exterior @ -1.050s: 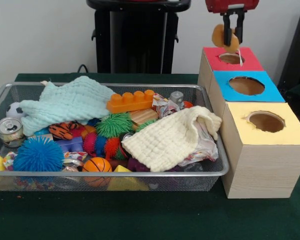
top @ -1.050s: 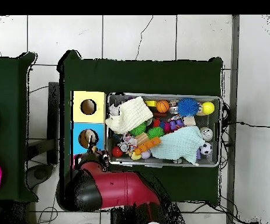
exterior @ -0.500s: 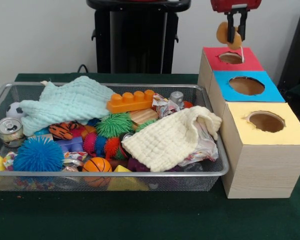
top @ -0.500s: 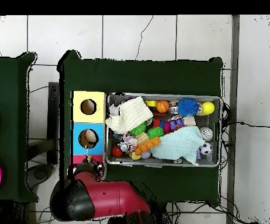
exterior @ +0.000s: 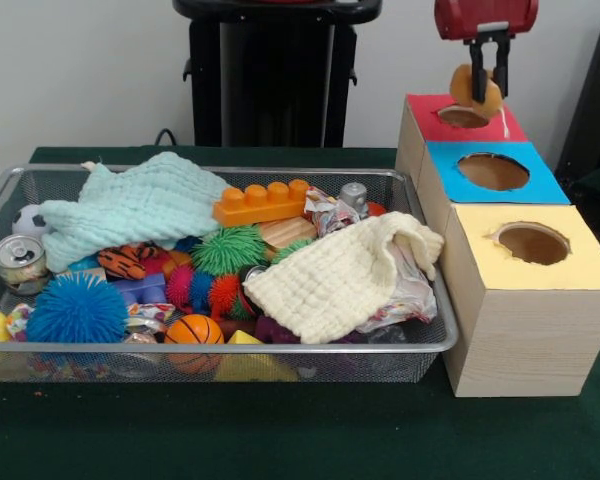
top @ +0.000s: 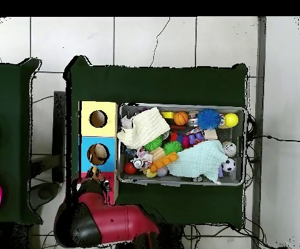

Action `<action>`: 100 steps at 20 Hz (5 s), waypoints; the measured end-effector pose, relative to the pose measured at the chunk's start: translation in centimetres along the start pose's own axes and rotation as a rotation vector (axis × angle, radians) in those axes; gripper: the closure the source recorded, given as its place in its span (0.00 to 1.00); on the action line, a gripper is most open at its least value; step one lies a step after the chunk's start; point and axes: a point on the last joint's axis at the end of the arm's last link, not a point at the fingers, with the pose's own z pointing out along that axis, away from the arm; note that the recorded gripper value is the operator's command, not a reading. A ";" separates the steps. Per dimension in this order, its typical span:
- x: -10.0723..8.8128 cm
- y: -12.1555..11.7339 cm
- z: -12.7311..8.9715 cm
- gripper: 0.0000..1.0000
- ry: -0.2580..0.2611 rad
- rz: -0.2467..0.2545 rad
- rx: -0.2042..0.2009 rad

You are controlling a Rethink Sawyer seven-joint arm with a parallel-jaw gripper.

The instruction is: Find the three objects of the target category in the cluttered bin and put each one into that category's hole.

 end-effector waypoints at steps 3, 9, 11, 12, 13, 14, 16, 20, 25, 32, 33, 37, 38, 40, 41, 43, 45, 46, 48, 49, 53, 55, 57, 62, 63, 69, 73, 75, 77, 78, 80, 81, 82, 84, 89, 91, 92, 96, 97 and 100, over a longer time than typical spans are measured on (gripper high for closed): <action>-0.3 -0.1 0.4 1.00 -0.028 0.018 -0.002; -0.7 -0.9 1.9 1.00 -0.100 0.095 -0.016; -0.2 -1.0 2.4 1.00 -0.121 0.121 -0.023; 0.1 -1.0 2.5 1.00 -0.126 0.129 -0.026; 0.5 -1.0 2.6 1.00 -0.130 0.137 -0.028; 0.9 -0.9 2.7 1.00 -0.131 0.142 -0.030; 1.4 -0.8 2.8 1.00 -0.130 0.148 -0.032; 3.6 -0.3 3.1 1.00 -0.103 0.176 -0.040; 5.9 0.2 2.8 1.00 -0.067 0.198 -0.044; 7.3 0.5 2.4 1.00 -0.077 0.223 -0.047; 7.4 0.6 2.4 1.00 -0.078 0.224 -0.047; 7.7 0.9 2.6 1.00 -0.088 0.228 -0.052; 7.8 0.9 2.6 1.00 -0.090 0.230 -0.053; 7.9 0.9 2.7 1.00 -0.095 0.231 -0.054; 7.8 0.9 2.7 1.00 -0.095 0.231 -0.055; 7.8 0.9 2.7 1.00 -0.095 0.230 -0.055; 7.8 0.9 2.7 1.00 -0.095 0.231 -0.055; 7.8 0.9 2.7 1.00 -0.095 0.231 -0.055; 7.9 0.9 2.7 1.00 -0.095 0.230 -0.055; 7.9 0.8 2.7 1.00 -0.096 0.230 -0.055; 7.9 0.8 2.7 0.00 -0.096 0.229 -0.056; 7.9 0.8 2.7 0.00 -0.095 0.229 -0.056; 7.9 0.9 2.7 0.00 -0.093 0.229 -0.056; 8.3 0.9 3.0 0.00 -0.081 0.232 -0.057; 8.4 0.9 3.1 0.00 -0.078 0.232 -0.057; 8.6 0.9 3.0 0.00 -0.058 0.231 -0.057; 8.5 0.9 2.2 0.00 -0.015 0.222 -0.053; 8.4 0.8 1.8 0.00 0.010 0.218 -0.050; 8.3 0.7 1.3 0.00 0.038 0.215 -0.047; 8.2 0.6 0.9 0.00 0.058 0.213 -0.044; 8.1 0.3 0.3 0.00 0.089 0.213 -0.038; 8.0 0.3 0.2 0.00 0.099 0.213 -0.036; 7.9 0.2 -0.1 0.00 0.115 0.212 -0.033; 7.5 0.1 -0.8 0.00 0.146 0.207 -0.028; 6.1 0.2 -1.6 0.00 0.179 0.195 -0.019; 5.0 0.2 -1.8 0.00 0.178 0.192 -0.017; 4.3 0.1 -1.8 0.00 0.177 0.191 -0.016; 0.6 -0.6 -1.7 0.00 0.159 0.195 -0.014; -0.3 -1.0 -1.7 0.00 0.152 0.198 -0.013; -2.7 -2.5 -1.7 0.00 0.129 0.209 -0.005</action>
